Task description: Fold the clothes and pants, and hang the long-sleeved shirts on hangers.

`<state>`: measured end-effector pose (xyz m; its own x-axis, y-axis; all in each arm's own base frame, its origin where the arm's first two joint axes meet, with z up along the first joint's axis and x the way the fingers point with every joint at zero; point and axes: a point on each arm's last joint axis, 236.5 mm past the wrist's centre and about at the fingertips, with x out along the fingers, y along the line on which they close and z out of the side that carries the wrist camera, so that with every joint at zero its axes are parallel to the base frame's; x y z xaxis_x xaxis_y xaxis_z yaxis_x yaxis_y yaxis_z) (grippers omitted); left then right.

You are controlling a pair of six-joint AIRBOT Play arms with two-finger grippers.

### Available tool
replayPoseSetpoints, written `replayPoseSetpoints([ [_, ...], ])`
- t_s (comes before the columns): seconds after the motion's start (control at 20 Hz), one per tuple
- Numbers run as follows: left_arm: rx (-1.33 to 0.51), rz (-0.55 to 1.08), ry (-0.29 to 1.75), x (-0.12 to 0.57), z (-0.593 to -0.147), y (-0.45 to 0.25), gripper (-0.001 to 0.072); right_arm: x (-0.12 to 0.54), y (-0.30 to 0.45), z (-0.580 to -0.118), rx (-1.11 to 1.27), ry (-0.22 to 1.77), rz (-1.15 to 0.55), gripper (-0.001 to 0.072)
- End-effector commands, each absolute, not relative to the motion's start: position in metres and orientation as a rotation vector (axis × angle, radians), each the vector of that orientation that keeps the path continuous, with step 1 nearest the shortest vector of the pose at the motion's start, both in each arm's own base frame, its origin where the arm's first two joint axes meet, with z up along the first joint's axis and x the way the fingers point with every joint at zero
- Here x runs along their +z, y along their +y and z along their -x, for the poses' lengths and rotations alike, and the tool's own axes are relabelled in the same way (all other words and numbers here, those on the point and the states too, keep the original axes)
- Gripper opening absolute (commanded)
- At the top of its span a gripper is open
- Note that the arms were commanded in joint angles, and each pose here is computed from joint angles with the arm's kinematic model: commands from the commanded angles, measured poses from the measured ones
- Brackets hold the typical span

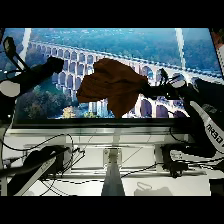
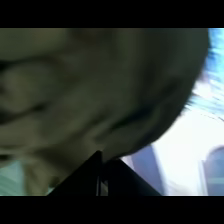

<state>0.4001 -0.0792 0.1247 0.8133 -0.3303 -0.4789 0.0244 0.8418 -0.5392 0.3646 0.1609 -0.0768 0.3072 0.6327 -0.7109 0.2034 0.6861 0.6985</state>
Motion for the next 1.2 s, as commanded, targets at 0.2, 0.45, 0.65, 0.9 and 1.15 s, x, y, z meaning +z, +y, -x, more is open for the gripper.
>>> replayPoseSetpoints([
  [0.2, -0.147, 0.596, 0.633, 0.116, -0.398, -0.059, 0.0583, 0.171, 0.189, -0.401, 0.738, 0.778, -0.452, 0.0018],
  [0.45, -0.219, 0.577, 0.847, 0.079, -0.369, -0.082, 0.0584, 0.367, 0.144, -0.367, 0.602, 0.241, -0.116, 0.0018],
  [0.65, -0.343, 0.497, 1.069, 0.033, -0.342, -0.117, 0.0583, 0.387, 0.127, -0.333, 0.533, 0.205, -0.019, 0.0018],
  [0.9, -0.443, 0.532, 1.203, -0.022, -0.340, -0.194, 0.0584, 0.348, 0.123, -0.334, 0.525, 0.361, 0.005, 0.0019],
  [1.15, -0.605, 0.534, 1.351, -0.071, -0.333, -0.267, 0.0583, 0.347, 0.121, -0.336, 0.515, 0.365, 0.008, 0.0019],
])
